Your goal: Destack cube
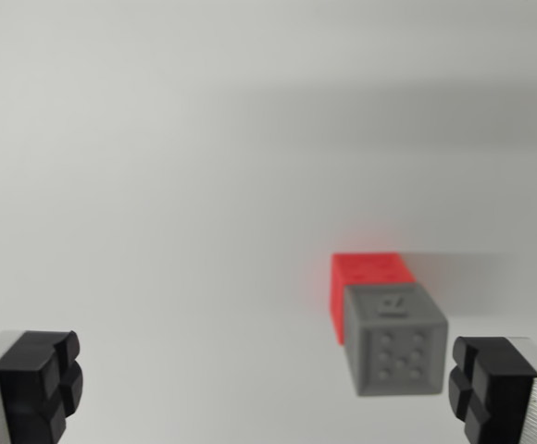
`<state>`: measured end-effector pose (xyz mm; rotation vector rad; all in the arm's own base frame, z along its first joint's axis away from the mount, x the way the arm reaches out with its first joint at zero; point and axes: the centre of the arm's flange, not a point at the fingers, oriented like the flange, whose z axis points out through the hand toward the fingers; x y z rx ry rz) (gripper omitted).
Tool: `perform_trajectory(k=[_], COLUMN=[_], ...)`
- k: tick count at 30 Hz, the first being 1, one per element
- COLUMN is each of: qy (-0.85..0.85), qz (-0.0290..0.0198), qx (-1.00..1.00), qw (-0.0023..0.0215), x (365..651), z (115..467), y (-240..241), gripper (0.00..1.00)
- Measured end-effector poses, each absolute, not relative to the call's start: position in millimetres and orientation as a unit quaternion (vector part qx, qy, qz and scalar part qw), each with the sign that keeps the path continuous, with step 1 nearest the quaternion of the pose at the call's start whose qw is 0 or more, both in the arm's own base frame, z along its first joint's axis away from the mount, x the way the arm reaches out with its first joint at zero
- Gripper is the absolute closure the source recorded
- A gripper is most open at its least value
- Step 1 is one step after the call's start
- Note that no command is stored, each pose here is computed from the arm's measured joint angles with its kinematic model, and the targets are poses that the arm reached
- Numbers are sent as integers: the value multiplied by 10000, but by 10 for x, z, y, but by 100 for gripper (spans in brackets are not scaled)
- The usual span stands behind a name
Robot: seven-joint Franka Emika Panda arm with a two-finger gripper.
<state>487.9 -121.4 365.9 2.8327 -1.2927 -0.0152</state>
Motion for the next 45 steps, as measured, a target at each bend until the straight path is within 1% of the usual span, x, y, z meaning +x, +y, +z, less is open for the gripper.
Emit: perform_trajectory(k=[6, 14, 28, 33, 35, 36, 38, 40, 43, 45], qy=[-4137, -4114, -4072, -4059, -4064, -4061, -4049, -4039, -4037, -4039], qz=[-49, -44, -35, -30, -12, -3, -2, -26, -49, -45], qx=[9103, 9114, 9133, 9139, 9137, 9138, 9144, 9148, 9149, 9148], qw=[112, 67, 11, -13, -16, -13, 0, 12, 16, 16], x=[4702, 4442, 4018, 3846, 3821, 3814, 3820, 3827, 3827, 3823], z=[3569, 3437, 3220, 3133, 3106, 3077, 2991, 2870, 2724, 2636], y=[-1348, -1544, -1866, -1999, -2021, -2026, -2026, -2024, -2022, -2023], gripper=[0, 0, 0, 0, 0, 0, 0, 0, 0, 0])
